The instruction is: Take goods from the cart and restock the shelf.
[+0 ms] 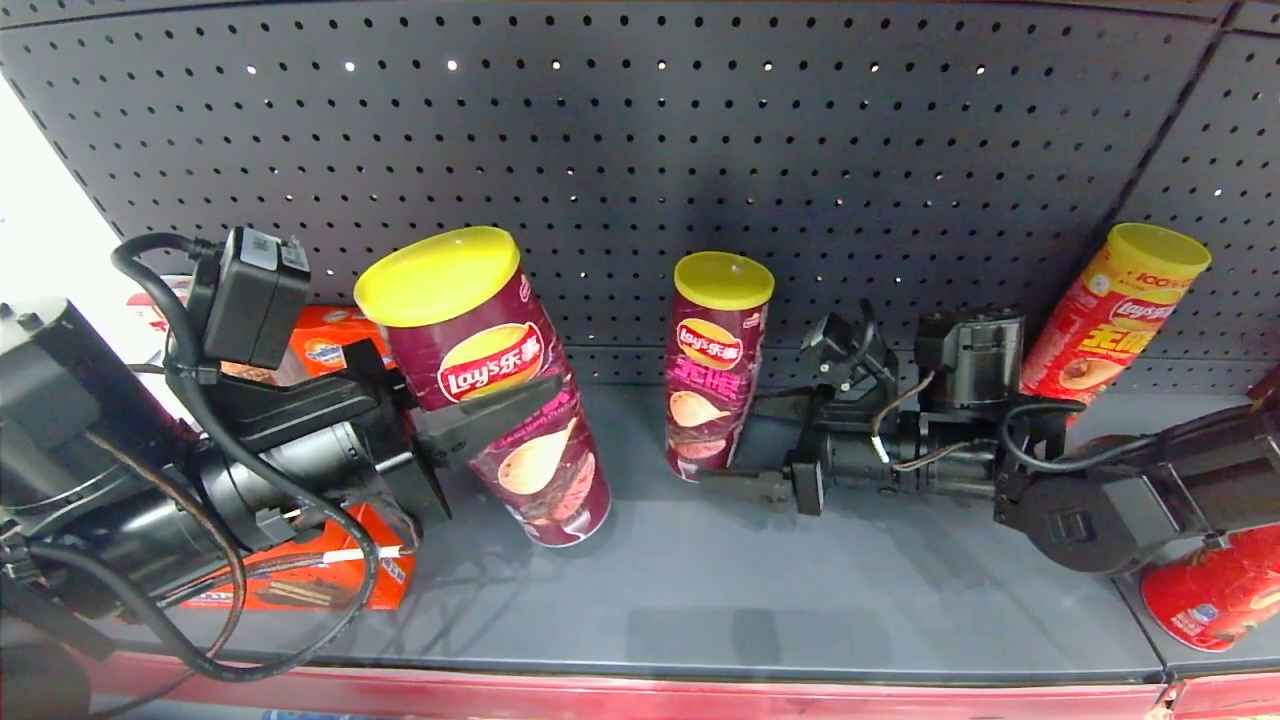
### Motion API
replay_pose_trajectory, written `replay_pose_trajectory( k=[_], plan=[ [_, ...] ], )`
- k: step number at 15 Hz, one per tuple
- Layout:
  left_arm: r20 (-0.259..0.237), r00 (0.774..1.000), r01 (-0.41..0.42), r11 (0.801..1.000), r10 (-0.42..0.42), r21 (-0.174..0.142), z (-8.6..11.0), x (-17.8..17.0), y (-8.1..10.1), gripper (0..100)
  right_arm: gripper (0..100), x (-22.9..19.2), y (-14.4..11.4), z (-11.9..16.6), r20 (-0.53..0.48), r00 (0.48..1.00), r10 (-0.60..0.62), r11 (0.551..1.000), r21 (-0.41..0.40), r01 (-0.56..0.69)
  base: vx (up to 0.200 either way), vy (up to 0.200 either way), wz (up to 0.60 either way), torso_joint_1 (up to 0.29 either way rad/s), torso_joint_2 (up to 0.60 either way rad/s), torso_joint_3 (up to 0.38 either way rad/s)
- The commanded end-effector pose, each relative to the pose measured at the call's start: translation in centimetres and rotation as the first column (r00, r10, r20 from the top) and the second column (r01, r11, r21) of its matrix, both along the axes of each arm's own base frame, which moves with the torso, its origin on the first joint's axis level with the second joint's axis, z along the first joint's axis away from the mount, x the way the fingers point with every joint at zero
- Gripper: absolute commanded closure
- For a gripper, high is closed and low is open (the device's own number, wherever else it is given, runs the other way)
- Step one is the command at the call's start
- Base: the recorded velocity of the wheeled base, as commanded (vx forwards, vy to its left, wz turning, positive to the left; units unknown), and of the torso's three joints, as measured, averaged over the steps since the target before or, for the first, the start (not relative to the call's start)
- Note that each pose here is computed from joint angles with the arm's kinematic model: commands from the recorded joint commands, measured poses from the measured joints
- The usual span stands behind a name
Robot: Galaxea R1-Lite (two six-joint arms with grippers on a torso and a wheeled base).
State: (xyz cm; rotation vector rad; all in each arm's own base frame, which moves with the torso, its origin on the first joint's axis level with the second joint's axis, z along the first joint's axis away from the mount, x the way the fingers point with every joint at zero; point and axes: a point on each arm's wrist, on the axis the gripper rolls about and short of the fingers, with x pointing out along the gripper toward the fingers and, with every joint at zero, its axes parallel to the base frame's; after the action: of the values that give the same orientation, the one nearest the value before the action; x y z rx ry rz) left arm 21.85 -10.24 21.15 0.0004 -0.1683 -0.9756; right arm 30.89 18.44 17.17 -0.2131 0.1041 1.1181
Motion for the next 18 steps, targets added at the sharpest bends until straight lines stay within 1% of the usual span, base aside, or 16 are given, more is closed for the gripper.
replay_pose_trajectory(
  k=[1, 2, 3, 4, 6, 7, 13, 16, 17, 18],
  plan=[
    [0.001, 1.000, -0.001, 1.000, 0.001, -0.001, 0.0, 0.0, 0.0, 100, 0, -0.4, -0.1, 0.4, 0.010, 1.000, -0.002, 1.000, 0.004, 0.002, 0.000, 0.000, 0.00, 0.000, 0.00, 0.000],
    [0.000, 1.000, -0.001, 1.000, 0.001, 0.000, 0.0, -0.1, 0.0, 100, 0, 0.1, -0.1, 0.4, 0.018, 0.999, -0.051, 0.999, 0.002, 0.051, 0.000, 0.000, 0.00, 0.000, 0.00, 0.000],
    [-0.002, 1.000, -0.002, 1.000, 0.002, 0.000, 0.0, 0.0, 0.1, 100, 0, 0.4, -0.1, 0.3, 0.011, 0.997, -0.073, 0.997, 0.007, 0.073, 0.000, 0.000, 0.00, 0.000, 0.00, 0.000],
    [-0.003, 1.000, -0.002, 1.000, 0.002, 0.001, -0.1, -0.1, 0.1, 100, 0, 1.1, 0.2, 0.4, 0.022, 0.994, -0.109, 0.994, 0.032, 0.108, 0.000, 0.000, 0.00, 0.000, 0.00, 0.000],
    [-0.003, 1.000, -0.002, 1.000, 0.002, 0.001, -0.1, -0.1, 0.1, 100, 0, 2.0, 1.0, 0.4, 0.031, 0.990, -0.138, 0.987, 0.092, 0.135, 0.000, 0.000, 0.00, 0.000, 0.00, 0.000],
    [-0.006, 1.000, -0.005, 1.000, 0.005, 0.000, -0.1, 0.0, 0.1, 100, 0, 2.1, 1.7, 0.4, 0.019, 0.992, -0.128, 0.984, 0.127, 0.125, 0.000, 0.000, 0.00, 0.000, 0.00, 0.000],
    [-0.012, 1.000, -0.017, 1.000, 0.017, 0.003, -0.3, 0.1, 0.3, 100, 0, 3.8, 3.5, 0.5, 0.049, 0.992, -0.113, 0.983, 0.154, 0.104, 0.000, 0.000, 0.00, 0.000, 0.00, 0.000],
    [-0.012, 1.000, -0.018, 1.000, 0.018, 0.004, -0.3, 0.1, 0.4, 100, 0, 4.0, 4.3, 0.0, 0.060, 0.994, -0.094, 0.983, 0.167, 0.082, 0.000, 0.000, 0.00, 0.000, 0.00, 0.000],
    [-0.012, 1.000, -0.018, 1.000, 0.018, 0.004, -0.3, 0.1, 0.4, 100, 100, 3.9, 4.4, -0.1, 0.057, 0.994, -0.097, 0.982, 0.165, 0.086, 0.000, 0.000, 0.00, 0.000, 0.00, 0.000],
    [-0.012, 1.000, -0.018, 1.000, 0.018, 0.004, -0.3, 0.1, 0.4, 100, 100, 3.7, 4.4, -0.1, 0.052, 0.994, -0.093, 0.983, 0.162, 0.084, 0.000, 0.000, 0.00, 0.000, 0.00, 0.000]
  ],
)
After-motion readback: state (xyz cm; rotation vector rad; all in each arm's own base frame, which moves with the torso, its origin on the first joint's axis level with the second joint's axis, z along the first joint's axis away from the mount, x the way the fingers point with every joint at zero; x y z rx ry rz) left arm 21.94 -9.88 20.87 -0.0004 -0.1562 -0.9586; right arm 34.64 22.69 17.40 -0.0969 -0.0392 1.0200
